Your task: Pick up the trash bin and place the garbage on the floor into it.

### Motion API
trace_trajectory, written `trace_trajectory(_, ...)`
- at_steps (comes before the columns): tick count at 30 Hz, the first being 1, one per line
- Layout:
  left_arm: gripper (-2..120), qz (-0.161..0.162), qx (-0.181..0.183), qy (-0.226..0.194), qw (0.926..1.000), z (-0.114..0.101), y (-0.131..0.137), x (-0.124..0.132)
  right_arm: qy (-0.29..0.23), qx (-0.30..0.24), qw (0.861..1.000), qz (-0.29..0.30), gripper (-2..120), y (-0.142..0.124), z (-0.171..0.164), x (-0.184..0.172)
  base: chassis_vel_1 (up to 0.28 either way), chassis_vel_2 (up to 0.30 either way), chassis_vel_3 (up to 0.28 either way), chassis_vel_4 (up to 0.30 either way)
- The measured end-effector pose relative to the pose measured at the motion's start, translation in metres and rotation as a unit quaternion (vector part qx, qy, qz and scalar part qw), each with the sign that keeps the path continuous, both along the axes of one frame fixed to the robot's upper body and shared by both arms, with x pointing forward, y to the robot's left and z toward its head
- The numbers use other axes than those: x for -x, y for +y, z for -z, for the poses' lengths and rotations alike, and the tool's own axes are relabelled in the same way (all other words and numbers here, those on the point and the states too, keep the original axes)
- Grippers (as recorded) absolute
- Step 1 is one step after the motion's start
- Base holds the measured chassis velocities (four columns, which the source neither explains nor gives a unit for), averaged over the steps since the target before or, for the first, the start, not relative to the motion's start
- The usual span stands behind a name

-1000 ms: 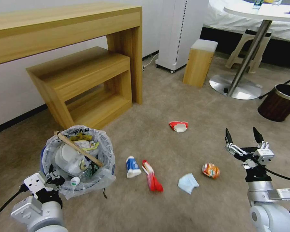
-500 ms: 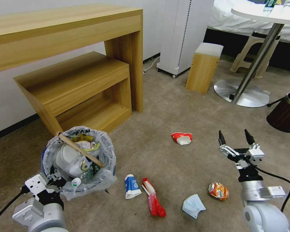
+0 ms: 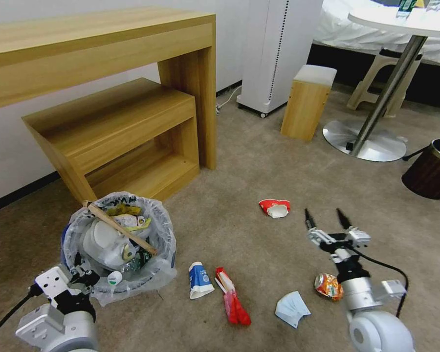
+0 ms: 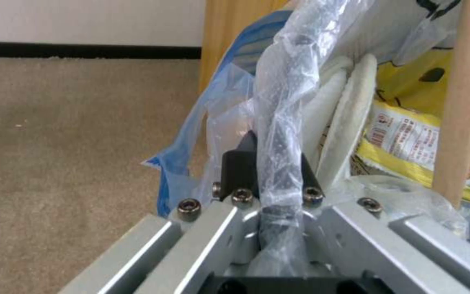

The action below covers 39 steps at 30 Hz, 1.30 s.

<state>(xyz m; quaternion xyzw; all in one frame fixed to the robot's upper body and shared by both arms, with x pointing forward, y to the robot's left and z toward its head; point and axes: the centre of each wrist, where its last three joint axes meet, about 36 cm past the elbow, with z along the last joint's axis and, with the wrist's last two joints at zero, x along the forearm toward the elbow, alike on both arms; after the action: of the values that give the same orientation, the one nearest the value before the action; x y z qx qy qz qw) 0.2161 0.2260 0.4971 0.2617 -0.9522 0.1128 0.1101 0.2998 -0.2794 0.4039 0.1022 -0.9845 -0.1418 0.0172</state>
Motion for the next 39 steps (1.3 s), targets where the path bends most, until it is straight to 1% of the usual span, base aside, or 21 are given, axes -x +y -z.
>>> trace_trajectory(2, 0, -0.001, -0.002, 0.001, 1.0, -0.002, 0.0, 0.003, 0.065, -0.015, 0.997, -0.037, 100, 0.002, -0.011, -0.007, 0.0, 0.0, 0.0, 0.0)
trace_trajectory(3, 0, -0.001, -0.002, 0.001, 1.0, -0.002, 0.0, 0.003, 0.065, -0.015, 0.997, -0.037, 100, 0.002, -0.011, -0.007, 0.0, 0.0, 0.0, 0.0)
trace_trajectory(4, 0, -0.002, -0.003, 0.001, 1.0, -0.002, 0.0, 0.004, 0.088, -0.021, 0.995, -0.049, 100, 0.003, -0.015, -0.01, 0.0, 0.0, 0.0, 0.0)
trace_trajectory(6, 0, -0.004, -0.005, 0.007, 1.0, -0.002, 0.0, 0.008, 0.16, -0.036, 0.983, -0.084, 100, 0.007, -0.021, -0.022, 0.0, 0.0, 0.0, 0.0)
trace_trajectory(7, 0, -0.004, -0.005, 0.007, 1.0, -0.002, 0.0, 0.008, 0.16, -0.036, 0.983, -0.084, 100, 0.007, -0.021, -0.022, 0.0, 0.0, 0.0, 0.0)
trace_trajectory(9, 0, -0.008, -0.007, 0.012, 0.9999, 0.0, 0.001, 0.01, 0.219, -0.034, 0.97, -0.103, 100, 0.01, -0.02, -0.033, 0.0, 0.0, 0.0, 0.0)
trace_trajectory(10, 0, -0.008, -0.007, 0.012, 0.9999, 0.0, 0.001, 0.01, 0.219, -0.034, 0.97, -0.103, 100, 0.01, -0.02, -0.033, 0.0, 0.0, 0.0, 0.0)
trace_trajectory(12, 0, -0.011, -0.012, 0.018, 0.9997, 0.0, 0.003, 0.012, 0.288, -0.025, 0.95, -0.117, 100, 0.016, -0.013, -0.048, 0.0, 0.0, 0.0, 0.0)
trace_trajectory(13, 0, -0.012, -0.015, 0.019, 0.9996, 0.001, 0.003, 0.013, 0.307, -0.022, 0.944, -0.121, 100, 0.018, -0.009, -0.054, 0.0, 0.0, 0.0, 0.0)
trace_trajectory(14, 0, -0.012, -0.015, 0.019, 0.9996, 0.001, 0.003, 0.013, 0.307, -0.022, 0.944, -0.121, 100, 0.018, -0.009, -0.054, 0.0, 0.0, 0.0, 0.0)
trace_trajectory(17, 0, -0.013, -0.021, 0.023, 0.9994, 0.001, 0.003, 0.015, 0.342, -0.023, 0.93, -0.136, 100, 0.026, 0.002, -0.073, 0.0, 0.0, 0.0, 0.0)
trace_trajectory(18, 0, -0.013, -0.021, 0.023, 0.9994, 0.001, 0.003, 0.015, 0.342, -0.023, 0.93, -0.136, 100, 0.026, 0.002, -0.073, 0.0, 0.0, 0.0, 0.0)
trace_trajectory(20, 0, -0.013, -0.027, 0.025, 0.9992, 0.002, 0.002, 0.016, 0.383, -0.044, 0.91, -0.15, 100, 0.044, 0.013, -0.095, 0.0, 0.0, 0.0, 0.0)
trace_trajectory(22, 0, -0.013, -0.028, 0.025, 0.9992, 0.002, 0.002, 0.016, 0.391, -0.048, 0.906, -0.154, 100, 0.049, 0.014, -0.098, 0.0, 0.0, 0.0, 0.0)
trace_trajectory(23, 0, -0.014, -0.03, 0.025, 0.9991, 0.002, 0.002, 0.016, 0.406, -0.056, 0.898, -0.161, 100, 0.06, 0.018, -0.104, 0.0, 0.0, 0.0, 0.0)
trace_trajectory(25, 0, -0.013, -0.032, 0.024, 0.9991, 0.002, 0.002, 0.015, 0.422, -0.068, 0.888, -0.17, 100, 0.077, 0.021, -0.112, 0.0, 0.0, 0.0, 0.0)
trace_trajectory(26, 0, -0.013, -0.032, 0.024, 0.9991, 0.002, 0.002, 0.015, 0.422, -0.068, 0.888, -0.17, 100, 0.077, 0.021, -0.112, 0.0, 0.0, 0.0, 0.0)
trace_trajectory(29, 0, -0.013, -0.036, 0.022, 0.999, 0.002, 0.002, 0.015, 0.433, -0.078, 0.88, -0.18, 100, 0.106, 0.028, -0.124, 0.0, 0.0, 0.0, 0.0)
trace_trajectory(33, 0, -0.013, -0.038, 0.021, 0.9989, 0.001, 0.002, 0.014, 0.44, -0.081, 0.874, -0.188, 100, 0.123, 0.036, -0.132, 0.0, 0.0, 0.0, 0.0)
trace_trajectory(35, 0, -0.014, -0.042, 0.022, 0.9988, 0.002, 0.002, 0.015, 0.454, -0.075, 0.867, -0.191, 100, 0.139, 0.052, -0.143, 0.0, 0.0, 0.0, 0.0)
trace_trajectory(39, 0, -0.015, -0.046, 0.023, 0.9986, 0.002, 0.002, 0.016, 0.468, -0.068, 0.861, -0.19, 100, 0.151, 0.07, -0.155, 0.0, 0.0, 0.0, 0.0)
